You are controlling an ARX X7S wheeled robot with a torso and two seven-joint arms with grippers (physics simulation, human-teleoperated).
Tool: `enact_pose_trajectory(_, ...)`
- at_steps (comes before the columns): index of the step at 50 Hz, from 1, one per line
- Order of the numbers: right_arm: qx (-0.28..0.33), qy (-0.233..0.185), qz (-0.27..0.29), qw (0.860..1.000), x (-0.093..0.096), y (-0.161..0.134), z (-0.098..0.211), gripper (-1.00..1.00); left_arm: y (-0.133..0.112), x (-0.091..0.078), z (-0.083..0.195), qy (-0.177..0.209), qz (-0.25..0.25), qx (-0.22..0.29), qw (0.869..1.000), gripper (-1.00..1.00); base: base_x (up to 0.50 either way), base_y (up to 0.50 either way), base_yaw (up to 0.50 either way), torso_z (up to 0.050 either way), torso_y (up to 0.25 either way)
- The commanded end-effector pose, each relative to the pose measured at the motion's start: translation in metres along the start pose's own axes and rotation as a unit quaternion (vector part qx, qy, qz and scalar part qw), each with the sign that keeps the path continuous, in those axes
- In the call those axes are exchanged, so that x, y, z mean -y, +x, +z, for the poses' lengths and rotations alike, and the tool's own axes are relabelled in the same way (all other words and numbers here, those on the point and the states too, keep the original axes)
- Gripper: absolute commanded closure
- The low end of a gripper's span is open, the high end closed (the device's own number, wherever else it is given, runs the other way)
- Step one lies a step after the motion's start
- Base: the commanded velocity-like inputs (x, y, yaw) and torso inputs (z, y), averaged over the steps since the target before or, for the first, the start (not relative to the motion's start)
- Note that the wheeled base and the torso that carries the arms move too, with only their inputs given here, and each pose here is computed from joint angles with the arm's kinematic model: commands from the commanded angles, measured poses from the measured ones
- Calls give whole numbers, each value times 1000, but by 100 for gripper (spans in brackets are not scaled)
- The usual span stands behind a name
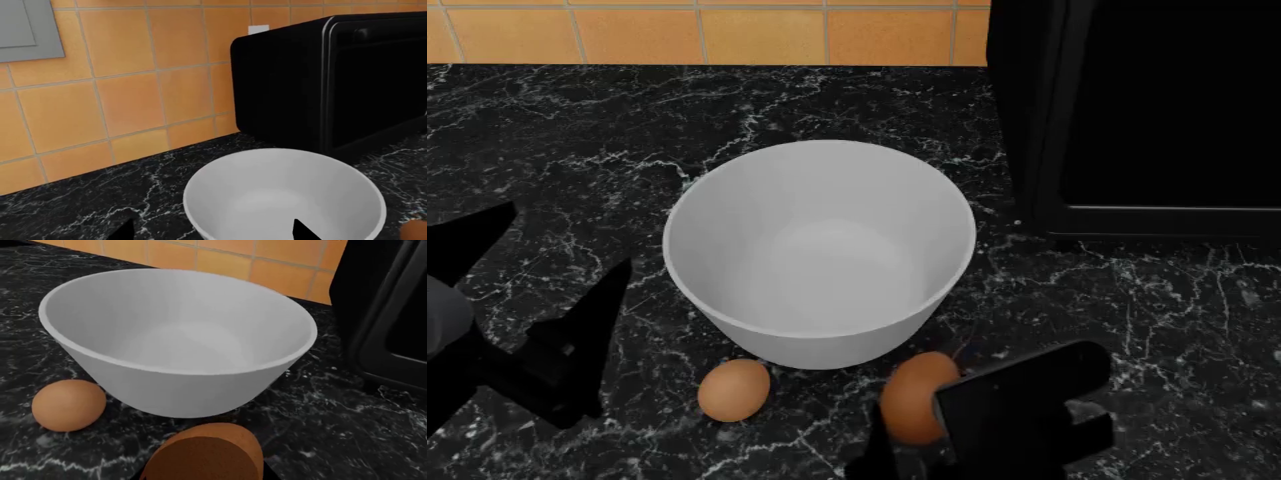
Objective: Place the eggs and milk next to the bowl.
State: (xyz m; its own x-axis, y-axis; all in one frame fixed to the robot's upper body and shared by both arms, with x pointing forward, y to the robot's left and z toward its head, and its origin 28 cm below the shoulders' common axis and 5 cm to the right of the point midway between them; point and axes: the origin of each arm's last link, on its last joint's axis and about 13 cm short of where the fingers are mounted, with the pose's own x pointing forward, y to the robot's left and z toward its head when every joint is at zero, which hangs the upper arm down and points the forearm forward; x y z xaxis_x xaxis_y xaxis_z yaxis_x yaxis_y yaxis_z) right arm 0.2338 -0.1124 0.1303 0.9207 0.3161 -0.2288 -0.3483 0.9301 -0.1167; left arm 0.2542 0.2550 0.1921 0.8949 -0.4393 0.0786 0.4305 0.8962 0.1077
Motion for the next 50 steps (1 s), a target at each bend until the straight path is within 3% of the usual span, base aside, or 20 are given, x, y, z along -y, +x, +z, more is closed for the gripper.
enact_pose_trajectory(1, -6, -6, 11, 1000, -1, 10, -3, 100, -1, -1, -1, 0, 3, 0, 1000, -100, 0, 0, 0, 0, 0)
enact_pose_trajectory(50, -16, 7, 25, 1000, -1, 32, -12, 100, -7, -4, -2, 5, 18, -2, 1000, -100, 0, 0, 0, 0, 0)
